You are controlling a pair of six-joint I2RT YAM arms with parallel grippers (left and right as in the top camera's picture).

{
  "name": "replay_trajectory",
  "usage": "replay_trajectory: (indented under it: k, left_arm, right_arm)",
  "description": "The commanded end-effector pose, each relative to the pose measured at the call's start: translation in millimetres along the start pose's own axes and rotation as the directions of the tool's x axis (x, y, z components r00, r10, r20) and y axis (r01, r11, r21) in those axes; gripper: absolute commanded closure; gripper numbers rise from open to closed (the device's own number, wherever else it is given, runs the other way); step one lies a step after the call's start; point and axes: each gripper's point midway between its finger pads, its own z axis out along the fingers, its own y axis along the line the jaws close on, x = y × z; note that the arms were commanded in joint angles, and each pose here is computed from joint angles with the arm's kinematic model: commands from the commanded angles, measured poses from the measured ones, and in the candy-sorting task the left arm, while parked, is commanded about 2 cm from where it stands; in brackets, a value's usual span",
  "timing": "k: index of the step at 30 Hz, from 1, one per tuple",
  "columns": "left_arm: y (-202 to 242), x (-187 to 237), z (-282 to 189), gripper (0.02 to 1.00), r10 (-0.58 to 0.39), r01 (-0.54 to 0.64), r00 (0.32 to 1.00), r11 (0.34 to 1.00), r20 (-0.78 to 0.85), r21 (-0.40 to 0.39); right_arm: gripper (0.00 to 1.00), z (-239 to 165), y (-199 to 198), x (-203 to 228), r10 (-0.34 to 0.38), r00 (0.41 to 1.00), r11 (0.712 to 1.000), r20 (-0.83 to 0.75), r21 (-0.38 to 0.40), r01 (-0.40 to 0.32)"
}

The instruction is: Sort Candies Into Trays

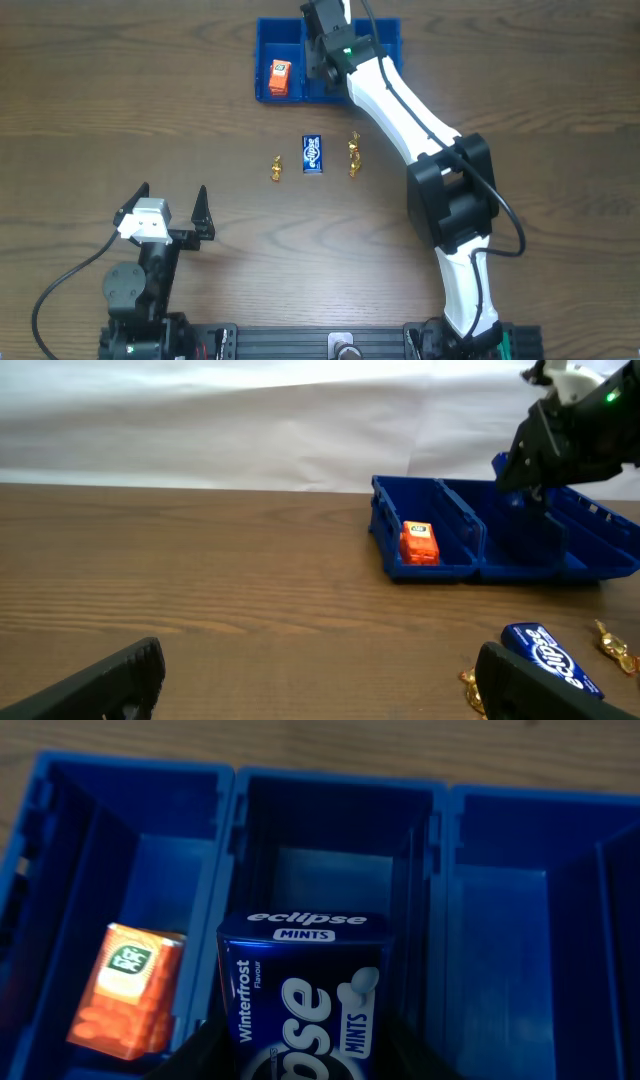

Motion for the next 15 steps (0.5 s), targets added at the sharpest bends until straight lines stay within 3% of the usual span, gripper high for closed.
replay_trajectory:
  k: [1, 7, 8, 9, 11, 12, 15]
  left_arm:
    - [-2.1, 15.9, 0.8, 0.02, 0.008, -0.007, 0.999, 1.0, -0.046, 0.018]
    - [-2.1, 15.9, 0.8, 0.02, 0.008, -0.007, 0.999, 1.0, -0.046, 0.018]
    - [-2.1, 15.9, 0.8, 0.02, 0.008, -0.007, 0.999, 1.0, -0.046, 0.018]
    - [-2.1, 15.9, 0.8, 0.02, 0.008, -0.007, 0.999, 1.0, -0.046, 0.018]
    - [-2.1, 15.9, 0.8, 0.02, 0.008, -0.007, 0.999, 1.0, -0.046, 0.018]
    - [-2.1, 15.9, 0.8, 0.023, 0.008, -0.007, 0.999, 1.0, -0.046, 0.018]
    - [-2.1, 15.9, 0.8, 0.02, 0.008, -0.007, 0.999, 1.0, -0.046, 0.018]
  right_arm:
    - [0.965, 0.2, 2.8, -9.4, 0.012, 0.999, 1.0, 0.036, 0.012, -0.012]
    - [0.919, 0.2, 1.7, -10.5, 0.013, 0.999, 1.0, 0.042, 0.019, -0.013]
    - [0.816, 0.2, 1.8, -10.5, 0.013, 0.999, 1.0, 0.042, 0.018, -0.013]
    - [0.549, 0.2, 1.8, -10.7, 0.013, 0.999, 1.0, 0.042, 0.018, -0.013]
    - [0.253, 0.2, 1.8, -11.0, 0.013, 0.999, 1.0, 0.044, 0.018, -0.014]
    - [0.009, 0.1, 1.9, -11.2, 0.013, 0.999, 1.0, 0.044, 0.018, -0.014]
    - [0.003, 0.2, 1.9, -11.5, 0.014, 0.999, 1.0, 0.046, 0.017, -0.015]
